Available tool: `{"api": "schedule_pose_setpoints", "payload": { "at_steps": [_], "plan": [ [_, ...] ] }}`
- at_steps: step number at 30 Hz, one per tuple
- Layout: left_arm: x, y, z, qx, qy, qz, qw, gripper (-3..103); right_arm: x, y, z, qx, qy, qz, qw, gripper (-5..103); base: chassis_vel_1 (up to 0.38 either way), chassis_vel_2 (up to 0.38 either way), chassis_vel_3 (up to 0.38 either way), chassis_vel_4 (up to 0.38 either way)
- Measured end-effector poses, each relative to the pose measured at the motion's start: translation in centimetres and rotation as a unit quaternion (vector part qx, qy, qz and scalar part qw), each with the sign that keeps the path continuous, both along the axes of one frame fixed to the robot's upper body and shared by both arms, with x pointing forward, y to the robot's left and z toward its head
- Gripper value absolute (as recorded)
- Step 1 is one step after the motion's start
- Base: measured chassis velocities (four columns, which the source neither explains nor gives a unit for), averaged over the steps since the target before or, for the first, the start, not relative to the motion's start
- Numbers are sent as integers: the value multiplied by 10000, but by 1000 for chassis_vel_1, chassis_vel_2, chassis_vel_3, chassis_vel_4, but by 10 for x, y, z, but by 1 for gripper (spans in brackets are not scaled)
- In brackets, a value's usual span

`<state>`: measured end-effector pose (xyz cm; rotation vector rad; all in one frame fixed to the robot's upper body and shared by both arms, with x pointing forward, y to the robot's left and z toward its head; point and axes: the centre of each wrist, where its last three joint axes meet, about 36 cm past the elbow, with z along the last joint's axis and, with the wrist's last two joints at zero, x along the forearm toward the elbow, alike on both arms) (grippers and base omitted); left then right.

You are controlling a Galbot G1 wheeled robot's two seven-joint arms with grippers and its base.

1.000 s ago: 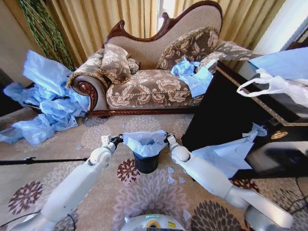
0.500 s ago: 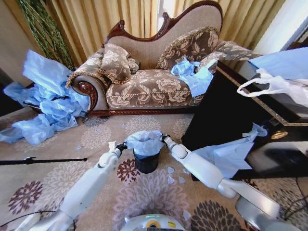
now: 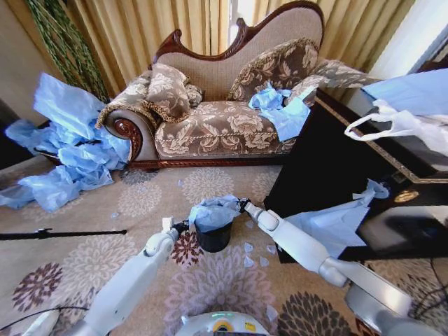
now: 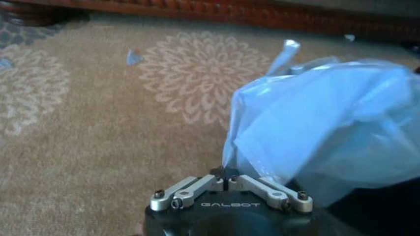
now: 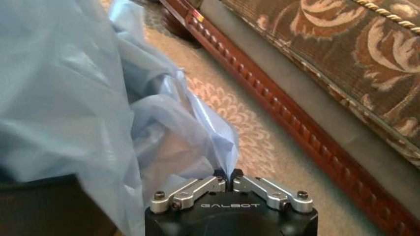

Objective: Place a garbage bag over the trash bin.

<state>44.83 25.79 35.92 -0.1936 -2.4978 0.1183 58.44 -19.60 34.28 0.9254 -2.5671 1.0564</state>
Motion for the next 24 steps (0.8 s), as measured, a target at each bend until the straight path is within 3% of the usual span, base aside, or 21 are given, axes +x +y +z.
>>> {"api": "schedule_pose_setpoints", "payload": {
  "at_steps": [13, 24],
  "plan": [
    [-10, -5, 8, 20, -11, -269, 9996, 0, -40, -23, -8, 18, 426, -189, 9989, 0, 0, 0, 0, 0],
    [-32, -10, -18, 105, 270, -545, 9981, 0, -70, -37, -31, 145, 756, -469, 9959, 0, 0, 0, 0, 0]
  ]
}}
